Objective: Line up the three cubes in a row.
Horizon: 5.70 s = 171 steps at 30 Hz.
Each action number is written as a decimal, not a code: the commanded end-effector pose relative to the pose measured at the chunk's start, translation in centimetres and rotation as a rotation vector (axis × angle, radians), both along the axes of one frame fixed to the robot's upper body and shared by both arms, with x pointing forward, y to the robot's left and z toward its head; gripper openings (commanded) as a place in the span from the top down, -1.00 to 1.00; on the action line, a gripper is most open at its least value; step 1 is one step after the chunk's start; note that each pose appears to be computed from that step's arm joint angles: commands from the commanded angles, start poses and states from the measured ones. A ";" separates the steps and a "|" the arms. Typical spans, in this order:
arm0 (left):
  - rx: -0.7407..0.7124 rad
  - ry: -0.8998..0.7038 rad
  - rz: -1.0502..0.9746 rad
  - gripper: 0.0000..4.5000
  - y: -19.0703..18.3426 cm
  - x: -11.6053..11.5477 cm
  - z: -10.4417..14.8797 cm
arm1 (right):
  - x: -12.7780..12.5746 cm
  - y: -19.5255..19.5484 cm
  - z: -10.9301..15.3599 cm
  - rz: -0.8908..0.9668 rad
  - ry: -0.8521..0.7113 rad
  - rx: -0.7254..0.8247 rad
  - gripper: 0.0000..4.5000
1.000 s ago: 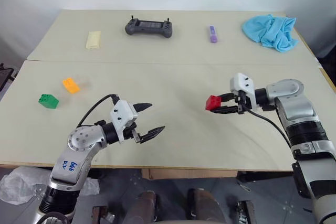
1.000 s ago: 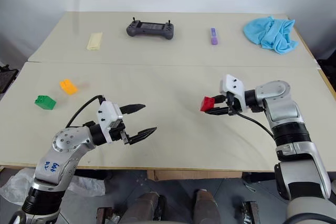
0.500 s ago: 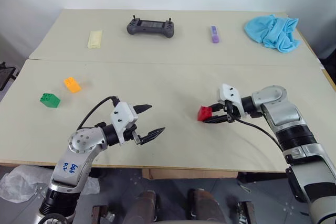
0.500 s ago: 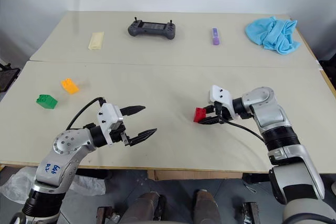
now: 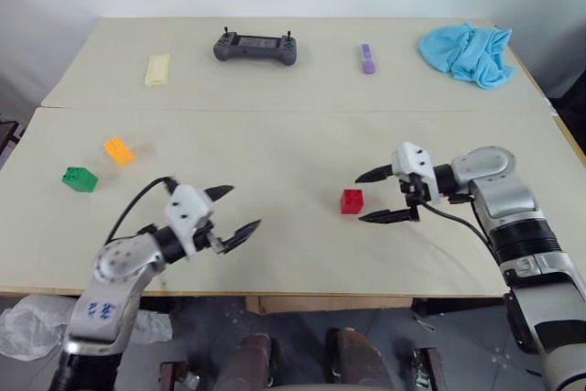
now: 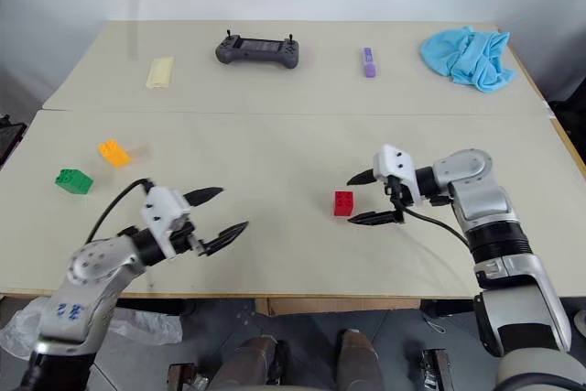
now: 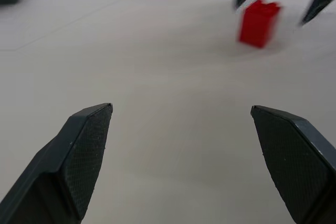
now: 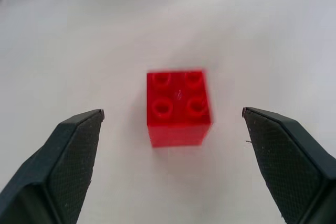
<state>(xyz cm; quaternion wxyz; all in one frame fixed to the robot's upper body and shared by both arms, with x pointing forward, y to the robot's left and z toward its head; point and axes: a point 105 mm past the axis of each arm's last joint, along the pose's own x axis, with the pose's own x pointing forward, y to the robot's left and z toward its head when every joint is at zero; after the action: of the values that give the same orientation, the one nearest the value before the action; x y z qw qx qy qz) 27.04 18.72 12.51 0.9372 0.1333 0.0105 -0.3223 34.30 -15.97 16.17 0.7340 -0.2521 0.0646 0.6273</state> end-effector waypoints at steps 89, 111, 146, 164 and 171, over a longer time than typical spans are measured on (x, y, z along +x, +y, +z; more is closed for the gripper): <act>0.294 0.071 -0.936 0.33 -13.7 9.1 -0.1 | -8.9 -4.3 -0.4 -0.505 -0.189 0.306 -1.00; 0.307 -0.046 -0.864 -0.75 -7.9 9.6 4.8 | -7.7 -2.7 0.2 -0.404 -0.157 0.313 -1.00; -0.296 -0.177 0.911 -0.99 18.0 -3.4 -0.8 | -3.9 4.4 3.8 -0.105 -0.230 0.478 -1.00; -0.290 -0.110 1.165 -0.99 13.1 12.4 2.8 | -4.1 5.7 4.0 -0.162 -0.263 0.552 -1.00; -0.344 -0.098 1.193 -0.99 13.2 12.8 2.9 | -4.1 5.2 3.9 -0.203 -0.269 0.553 -1.00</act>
<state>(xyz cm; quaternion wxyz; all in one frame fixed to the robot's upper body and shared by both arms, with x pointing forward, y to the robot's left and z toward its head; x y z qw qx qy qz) 39.78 31.56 13.79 0.9659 -0.0276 0.0148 0.2570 30.67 -10.70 18.96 0.8387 -0.1072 -0.1585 0.5099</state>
